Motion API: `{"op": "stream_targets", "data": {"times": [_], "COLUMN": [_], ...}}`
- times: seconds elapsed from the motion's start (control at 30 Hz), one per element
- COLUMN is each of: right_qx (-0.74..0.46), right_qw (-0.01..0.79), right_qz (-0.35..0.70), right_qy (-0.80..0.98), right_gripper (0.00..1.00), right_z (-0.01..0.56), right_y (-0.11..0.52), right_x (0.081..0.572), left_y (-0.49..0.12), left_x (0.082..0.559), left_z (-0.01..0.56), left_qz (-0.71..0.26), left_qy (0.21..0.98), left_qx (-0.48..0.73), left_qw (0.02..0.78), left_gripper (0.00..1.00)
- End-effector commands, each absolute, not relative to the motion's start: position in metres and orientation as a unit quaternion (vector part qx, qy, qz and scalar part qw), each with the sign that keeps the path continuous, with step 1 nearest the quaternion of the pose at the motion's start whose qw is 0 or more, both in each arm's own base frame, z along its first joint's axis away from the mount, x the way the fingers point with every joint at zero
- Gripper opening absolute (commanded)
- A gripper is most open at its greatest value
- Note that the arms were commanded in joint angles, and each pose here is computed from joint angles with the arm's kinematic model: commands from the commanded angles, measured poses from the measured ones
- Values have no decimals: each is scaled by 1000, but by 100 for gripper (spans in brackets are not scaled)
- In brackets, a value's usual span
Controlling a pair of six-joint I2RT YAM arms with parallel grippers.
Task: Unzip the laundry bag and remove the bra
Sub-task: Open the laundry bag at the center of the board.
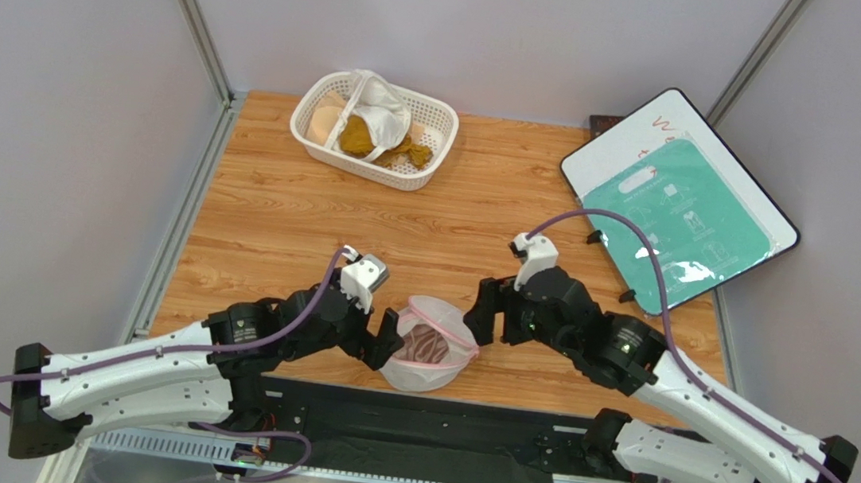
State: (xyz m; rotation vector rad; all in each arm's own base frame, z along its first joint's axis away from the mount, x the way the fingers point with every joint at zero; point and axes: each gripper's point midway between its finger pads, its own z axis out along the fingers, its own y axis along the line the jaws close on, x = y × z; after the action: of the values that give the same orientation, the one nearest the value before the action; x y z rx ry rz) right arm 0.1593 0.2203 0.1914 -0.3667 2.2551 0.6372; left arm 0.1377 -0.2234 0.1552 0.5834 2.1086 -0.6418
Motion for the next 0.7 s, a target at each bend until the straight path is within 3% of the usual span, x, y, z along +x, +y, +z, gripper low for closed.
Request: {"op": "stream_targets", "data": {"times": [0.0,0.2,0.33,0.4,0.5,0.67], "right_qx": [-209,-251,-273,-282,-289,-302], "right_qw": [375,365,356,350,349,336], "right_qz": [267,265,250,246,236,210], "right_qy": [863,857,858,859,860,867], "right_gripper": [82,82,82,82,82,81], "right_z": [199,189,181,178,173,156], "right_y": [262,297,307,313,316,324], "right_x": [163,164,167,168,171,178], "left_y": [-236,-234,-231,-230,-230,-230], "left_x": [135,136,137,138,137,135], "left_z": [156,140,134,130,127,125], "left_qz": [-287,-272,-271,-268,-271,-275], "left_qy": [839,852,855,858,858,859], "left_qx": [217,214,207,205,205,202], "left_qw": [407,392,391,387,385,382], "left_gripper": [100,98,82,81,68,56]}}
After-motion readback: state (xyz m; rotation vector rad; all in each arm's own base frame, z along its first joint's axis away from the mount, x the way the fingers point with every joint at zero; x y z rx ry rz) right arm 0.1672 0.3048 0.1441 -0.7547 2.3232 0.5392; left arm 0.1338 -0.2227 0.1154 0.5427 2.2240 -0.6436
